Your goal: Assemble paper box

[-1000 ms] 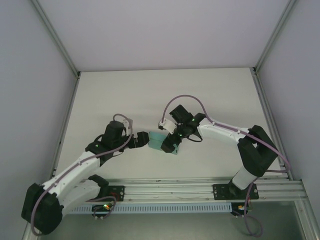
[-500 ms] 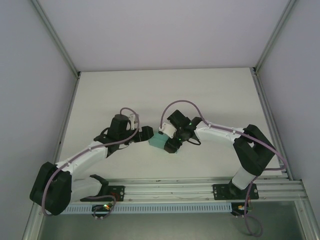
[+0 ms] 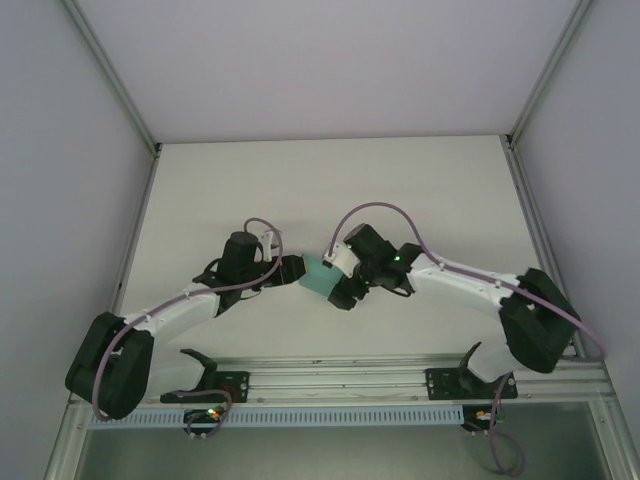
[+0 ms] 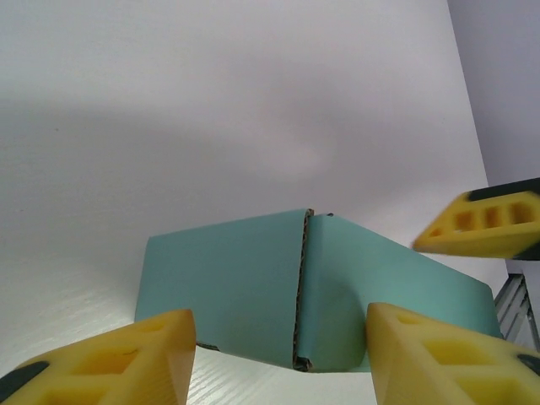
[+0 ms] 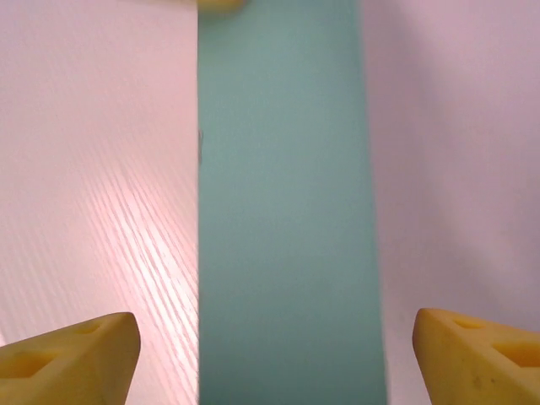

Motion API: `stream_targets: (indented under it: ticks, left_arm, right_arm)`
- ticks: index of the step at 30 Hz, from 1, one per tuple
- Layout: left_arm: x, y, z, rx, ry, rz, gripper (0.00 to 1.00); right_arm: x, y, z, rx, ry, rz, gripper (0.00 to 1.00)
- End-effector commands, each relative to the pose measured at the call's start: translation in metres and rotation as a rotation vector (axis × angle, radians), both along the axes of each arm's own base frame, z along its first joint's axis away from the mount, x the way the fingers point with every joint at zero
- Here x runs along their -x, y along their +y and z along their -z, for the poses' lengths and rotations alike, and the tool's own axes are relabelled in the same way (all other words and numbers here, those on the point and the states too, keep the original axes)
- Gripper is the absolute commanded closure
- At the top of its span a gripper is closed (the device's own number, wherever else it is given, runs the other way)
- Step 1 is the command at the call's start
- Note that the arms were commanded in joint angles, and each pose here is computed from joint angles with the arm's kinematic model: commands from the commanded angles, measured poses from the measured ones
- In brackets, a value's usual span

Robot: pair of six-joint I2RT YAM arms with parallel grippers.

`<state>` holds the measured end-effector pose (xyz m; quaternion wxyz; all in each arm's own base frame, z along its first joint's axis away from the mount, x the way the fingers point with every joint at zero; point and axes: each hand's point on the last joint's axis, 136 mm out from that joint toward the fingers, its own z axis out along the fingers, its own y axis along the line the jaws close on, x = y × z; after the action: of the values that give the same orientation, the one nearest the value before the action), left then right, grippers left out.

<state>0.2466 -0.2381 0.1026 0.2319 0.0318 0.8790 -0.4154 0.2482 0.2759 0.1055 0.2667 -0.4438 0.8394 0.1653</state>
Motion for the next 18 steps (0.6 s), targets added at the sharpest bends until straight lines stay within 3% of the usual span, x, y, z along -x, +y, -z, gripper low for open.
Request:
stream_targets:
  ticks: [1,8,14,18]
  left_arm:
    - [0.019,0.017,0.039,-0.09,0.128,-0.018,0.46]
    - [0.019,0.018,0.037,-0.098,0.119,-0.017,0.46]
    - [0.014,0.018,0.028,-0.094,0.097,-0.025,0.45]
    - [0.007,0.015,0.008,-0.087,0.049,-0.022,0.36]
  right_arm:
    - [-0.016,-0.009,-0.035,-0.118,-0.045,0.168,0.13]
    - [-0.026,-0.049,-0.018,-0.114,-0.002,0.348,0.16]
    - [-0.015,-0.061,0.027,-0.043,0.141,0.425,0.3]
    - [-0.009,-0.061,0.036,-0.054,0.185,0.442,0.35]
